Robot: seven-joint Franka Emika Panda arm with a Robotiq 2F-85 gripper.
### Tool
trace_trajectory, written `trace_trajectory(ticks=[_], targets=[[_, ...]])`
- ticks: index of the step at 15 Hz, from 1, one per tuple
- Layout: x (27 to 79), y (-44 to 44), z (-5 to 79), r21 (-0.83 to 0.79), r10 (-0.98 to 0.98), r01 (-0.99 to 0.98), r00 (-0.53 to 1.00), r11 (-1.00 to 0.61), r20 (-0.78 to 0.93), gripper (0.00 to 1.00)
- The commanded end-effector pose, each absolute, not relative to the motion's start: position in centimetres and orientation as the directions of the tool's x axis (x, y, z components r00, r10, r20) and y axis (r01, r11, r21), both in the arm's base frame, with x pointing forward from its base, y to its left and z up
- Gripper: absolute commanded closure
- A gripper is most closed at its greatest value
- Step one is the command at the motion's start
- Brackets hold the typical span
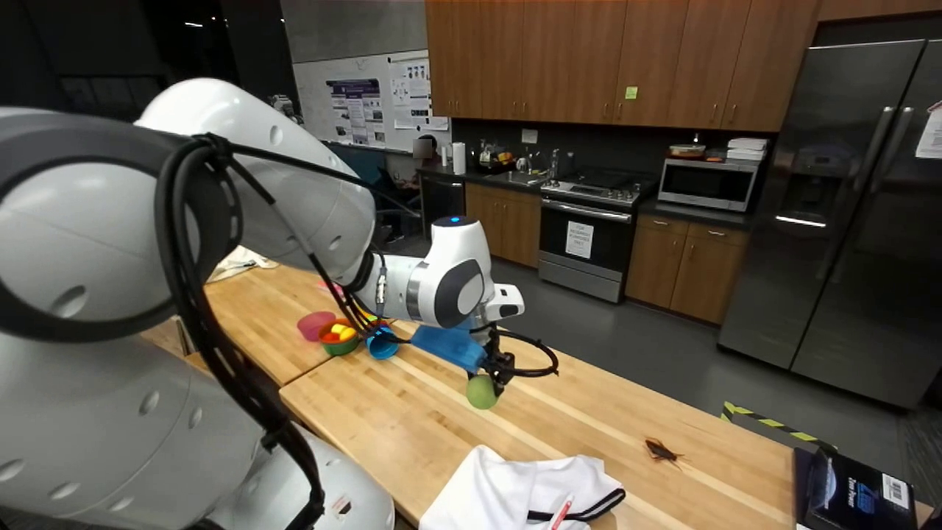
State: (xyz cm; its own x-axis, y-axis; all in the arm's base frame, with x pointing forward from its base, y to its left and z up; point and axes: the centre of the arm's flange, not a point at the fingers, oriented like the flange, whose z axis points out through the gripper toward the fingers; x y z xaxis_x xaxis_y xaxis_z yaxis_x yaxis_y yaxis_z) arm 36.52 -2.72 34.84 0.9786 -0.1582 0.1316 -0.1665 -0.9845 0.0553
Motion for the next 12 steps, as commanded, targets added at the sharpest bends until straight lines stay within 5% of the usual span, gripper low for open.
trace_trajectory(ticks=[1, 12], targets=[[36.5, -6.7, 31.9, 0.023, -0.013, -0.016, 0.993, -1.000, 0.115, 0.60], [38.4, -0.9, 26.6, -0.073, 0.474, 0.472, 0.881, -0.878, 0.001, 0.60]])
